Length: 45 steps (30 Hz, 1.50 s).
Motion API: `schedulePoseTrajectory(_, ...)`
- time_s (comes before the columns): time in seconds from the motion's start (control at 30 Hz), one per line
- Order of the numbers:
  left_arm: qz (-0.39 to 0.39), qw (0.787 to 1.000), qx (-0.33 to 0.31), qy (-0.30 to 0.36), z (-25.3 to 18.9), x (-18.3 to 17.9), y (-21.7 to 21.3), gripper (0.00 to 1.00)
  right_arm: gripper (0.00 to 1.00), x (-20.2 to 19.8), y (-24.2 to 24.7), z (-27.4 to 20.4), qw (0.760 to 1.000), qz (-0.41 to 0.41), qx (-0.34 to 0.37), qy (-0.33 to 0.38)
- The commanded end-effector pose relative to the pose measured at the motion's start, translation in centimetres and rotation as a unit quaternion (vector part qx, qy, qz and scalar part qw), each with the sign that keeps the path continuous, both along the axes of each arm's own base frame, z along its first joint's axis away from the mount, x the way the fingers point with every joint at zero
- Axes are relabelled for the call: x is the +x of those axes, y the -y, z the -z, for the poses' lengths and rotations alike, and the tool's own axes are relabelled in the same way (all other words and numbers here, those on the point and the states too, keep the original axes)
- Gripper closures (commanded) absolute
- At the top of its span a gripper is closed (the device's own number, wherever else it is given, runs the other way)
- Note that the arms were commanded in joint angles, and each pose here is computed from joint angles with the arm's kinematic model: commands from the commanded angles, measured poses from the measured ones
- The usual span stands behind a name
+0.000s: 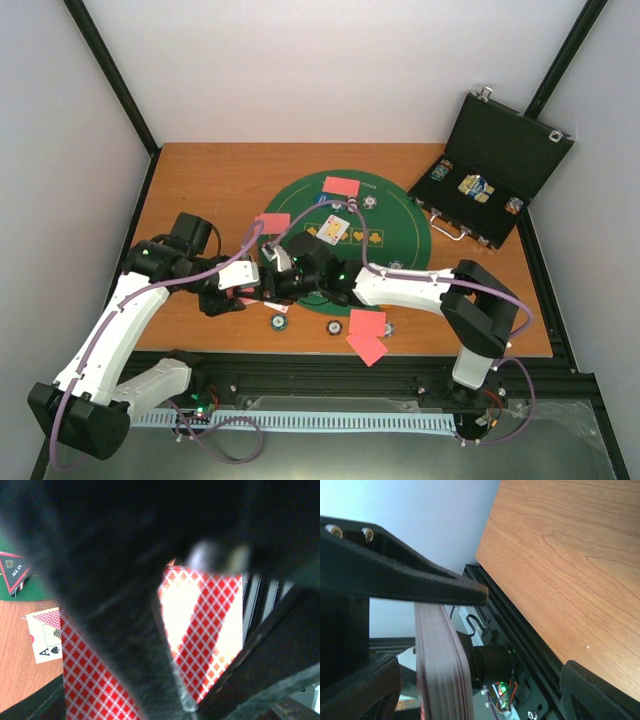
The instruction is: Distribute texas hold em gaming equipment
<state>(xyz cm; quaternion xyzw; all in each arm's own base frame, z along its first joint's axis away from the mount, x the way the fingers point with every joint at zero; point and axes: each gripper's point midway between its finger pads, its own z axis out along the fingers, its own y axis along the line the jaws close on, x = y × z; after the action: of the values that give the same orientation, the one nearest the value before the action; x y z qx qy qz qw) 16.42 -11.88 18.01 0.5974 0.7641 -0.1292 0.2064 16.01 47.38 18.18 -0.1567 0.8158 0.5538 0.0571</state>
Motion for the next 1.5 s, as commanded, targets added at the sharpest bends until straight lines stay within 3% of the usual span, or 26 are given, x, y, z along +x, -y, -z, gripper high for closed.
schedulePoseTrajectory(0.0, 0.003, 1.000, -0.013, 0.015, -1.4, -0.1, 0.2, 0.47, 0.15, -0.1, -1.7, -1.6, 0.999, -0.010, 0.038, 0.000)
schedulePoseTrajectory(0.2, 0.004, 1.000, -0.014, 0.018, -1.8, -0.1, 0.3, 0.47, 0.18, 0.4, -1.3, 0.3, 1.000, -0.005, 0.015, -0.010)
schedulePoseTrajectory(0.57, 0.004, 1.000, -0.016, 0.024, -2.1, 0.0, 0.3, 0.48, 0.43, 1.4, 2.5, 3.2, 0.999, 0.021, -0.022, -0.023)
schedulePoseTrajectory(0.7, 0.005, 1.000, -0.017, 0.023, -2.2, 0.0, 0.3, 0.48, 0.46, 1.6, 3.3, 3.5, 0.999, 0.026, -0.032, -0.023)
schedulePoseTrajectory(0.87, 0.003, 1.000, -0.018, 0.023, -2.3, 0.2, 0.4, 0.47, 0.53, 1.9, 4.1, 3.0, 0.999, 0.030, -0.036, -0.017)
schedulePoseTrajectory(1.13, 0.001, 1.000, -0.017, 0.026, -1.8, 0.6, 0.4, 0.48, 0.84, 2.1, 4.7, 0.1, 0.999, 0.035, -0.024, 0.004)
schedulePoseTrajectory(1.27, 0.000, 1.000, -0.016, 0.021, -1.7, 0.7, 0.5, 0.48, 0.95, 2.3, 5.7, -0.8, 0.998, 0.036, -0.041, 0.022)
schedulePoseTrajectory(1.47, 0.000, 1.000, -0.014, 0.019, -1.6, 0.7, 0.4, 0.48, 0.97, 5.5, 10.6, -2.1, 0.991, 0.083, -0.087, 0.059)
